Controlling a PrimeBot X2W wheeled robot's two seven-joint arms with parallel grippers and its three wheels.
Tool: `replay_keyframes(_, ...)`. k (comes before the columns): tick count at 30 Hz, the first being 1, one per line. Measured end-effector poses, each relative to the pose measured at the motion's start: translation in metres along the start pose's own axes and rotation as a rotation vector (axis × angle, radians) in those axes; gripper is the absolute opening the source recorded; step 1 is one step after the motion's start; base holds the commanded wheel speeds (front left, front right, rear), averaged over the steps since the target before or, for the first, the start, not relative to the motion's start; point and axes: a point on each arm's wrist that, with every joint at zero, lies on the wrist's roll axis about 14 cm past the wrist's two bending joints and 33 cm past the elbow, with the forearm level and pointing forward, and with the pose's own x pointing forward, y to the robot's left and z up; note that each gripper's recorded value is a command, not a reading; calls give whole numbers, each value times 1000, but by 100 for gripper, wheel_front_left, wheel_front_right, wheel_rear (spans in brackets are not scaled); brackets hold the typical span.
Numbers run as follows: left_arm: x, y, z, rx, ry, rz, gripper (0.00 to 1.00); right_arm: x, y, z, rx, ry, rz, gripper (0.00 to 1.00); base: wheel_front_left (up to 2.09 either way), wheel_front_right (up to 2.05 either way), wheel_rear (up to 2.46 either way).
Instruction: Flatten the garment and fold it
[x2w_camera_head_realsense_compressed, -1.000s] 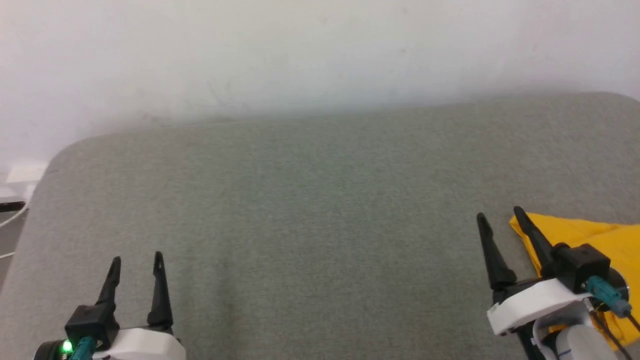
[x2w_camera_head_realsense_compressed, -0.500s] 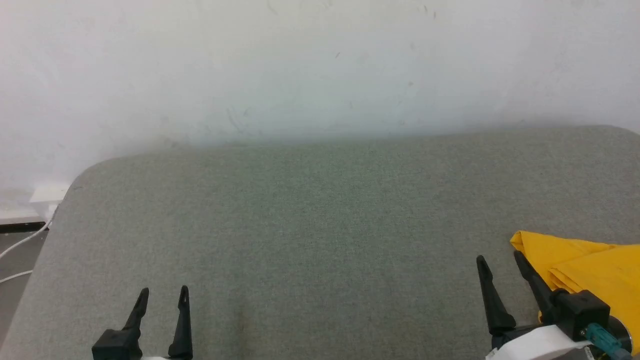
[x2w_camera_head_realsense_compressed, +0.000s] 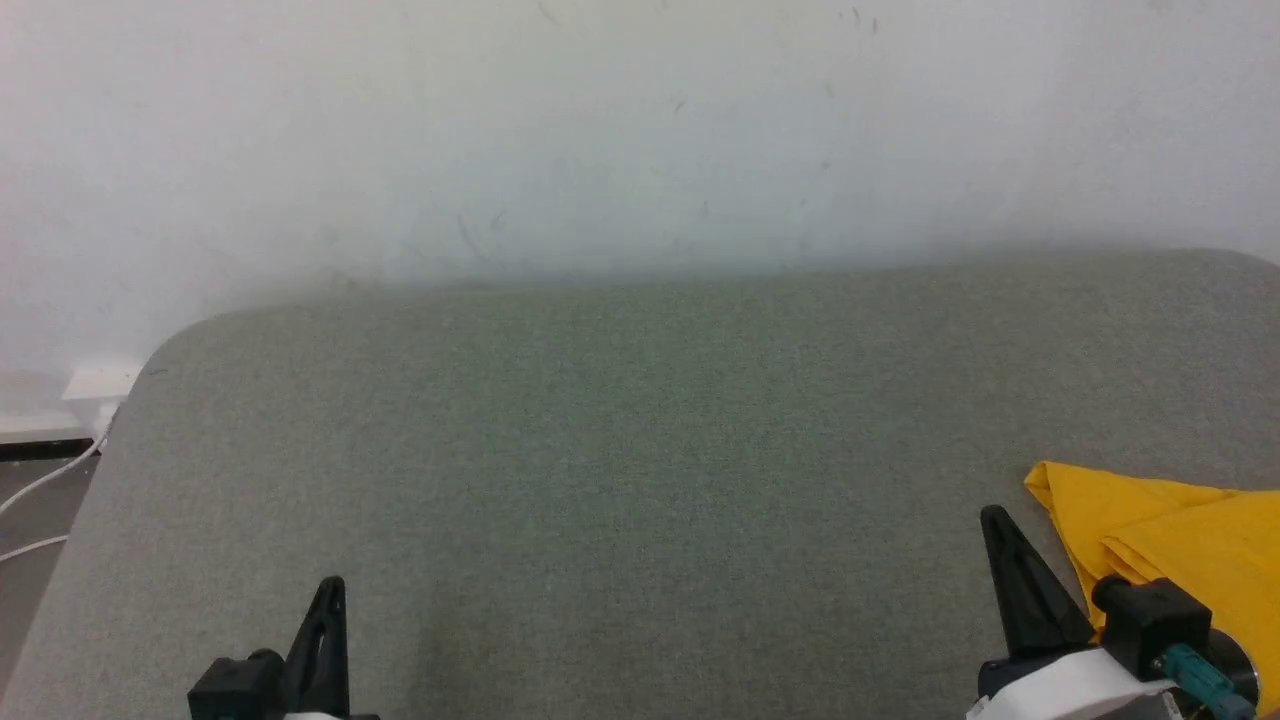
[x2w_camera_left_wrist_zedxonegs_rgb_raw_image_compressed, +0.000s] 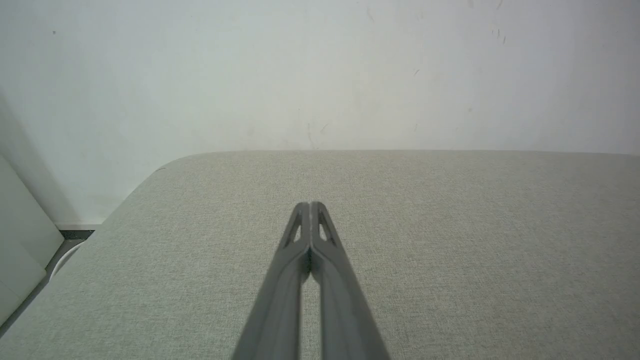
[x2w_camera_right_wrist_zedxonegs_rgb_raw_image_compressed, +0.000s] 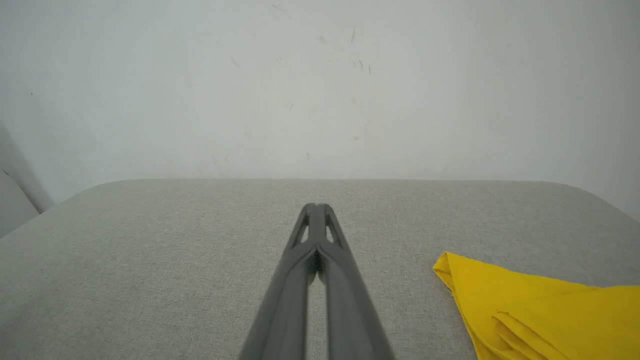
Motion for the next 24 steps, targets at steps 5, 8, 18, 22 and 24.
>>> replay_keyframes(5, 1, -1, 0, -1, 6, 0, 0, 1, 0, -1, -2, 6, 0, 0, 0, 0, 0)
replay_keyframes(8, 1, -2, -1, 2, 9, -2, 0, 1, 0, -3, -6, 14, 1, 0, 0, 0, 0)
replay_keyframes(18, 3, -5, 0, 2, 18, -4, 0, 3, 0, -4, -18, 26, 2, 0, 0, 0, 0)
replay_keyframes(22, 5, -6, 1, 5, 19, -6, 0, 5, 0, -3, -20, 24, 3, 0, 0, 0, 0)
replay_keyframes(24, 6, -7, 2, 4, 16, -7, 0, 6, -1, -3, -22, 29, 3, 0, 0, 0, 0)
